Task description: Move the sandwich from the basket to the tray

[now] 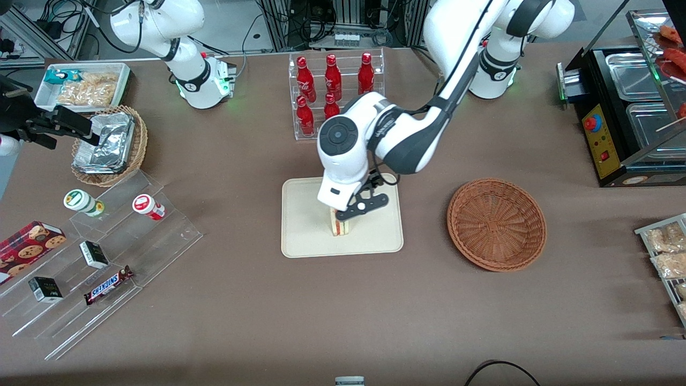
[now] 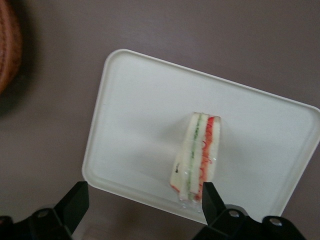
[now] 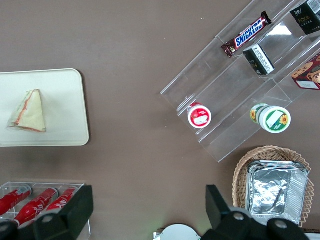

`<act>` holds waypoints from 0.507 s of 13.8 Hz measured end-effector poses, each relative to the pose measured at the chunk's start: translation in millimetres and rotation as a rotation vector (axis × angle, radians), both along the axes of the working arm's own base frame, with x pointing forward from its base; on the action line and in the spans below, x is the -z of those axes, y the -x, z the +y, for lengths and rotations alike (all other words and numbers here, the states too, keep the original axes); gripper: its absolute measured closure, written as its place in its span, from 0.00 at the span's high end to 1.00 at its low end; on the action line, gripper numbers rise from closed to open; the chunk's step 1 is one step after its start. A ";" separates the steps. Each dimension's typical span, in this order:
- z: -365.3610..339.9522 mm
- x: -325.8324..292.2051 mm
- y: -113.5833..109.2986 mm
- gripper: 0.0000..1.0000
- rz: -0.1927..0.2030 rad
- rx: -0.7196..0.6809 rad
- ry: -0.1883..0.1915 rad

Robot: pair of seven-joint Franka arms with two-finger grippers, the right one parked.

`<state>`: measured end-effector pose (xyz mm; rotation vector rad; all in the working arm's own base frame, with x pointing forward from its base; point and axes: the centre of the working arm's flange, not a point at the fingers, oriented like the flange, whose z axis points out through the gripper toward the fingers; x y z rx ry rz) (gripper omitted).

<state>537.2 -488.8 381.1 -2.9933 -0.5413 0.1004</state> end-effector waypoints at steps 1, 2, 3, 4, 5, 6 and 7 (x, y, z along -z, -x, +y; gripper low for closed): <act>15.0 -6.9 -8.4 1.00 0.004 -0.014 -0.005; 30.8 -10.8 -14.6 1.00 0.012 -0.010 -0.009; 49.4 -14.4 -20.1 1.00 0.022 0.004 -0.012; 71.9 -20.2 -26.8 1.00 0.031 0.017 -0.012; 98.4 -28.1 -34.1 1.00 0.039 0.033 -0.008; 124.6 -36.6 -39.6 1.00 0.046 0.048 -0.004; 151.9 -44.4 -43.8 1.00 0.055 0.059 -0.001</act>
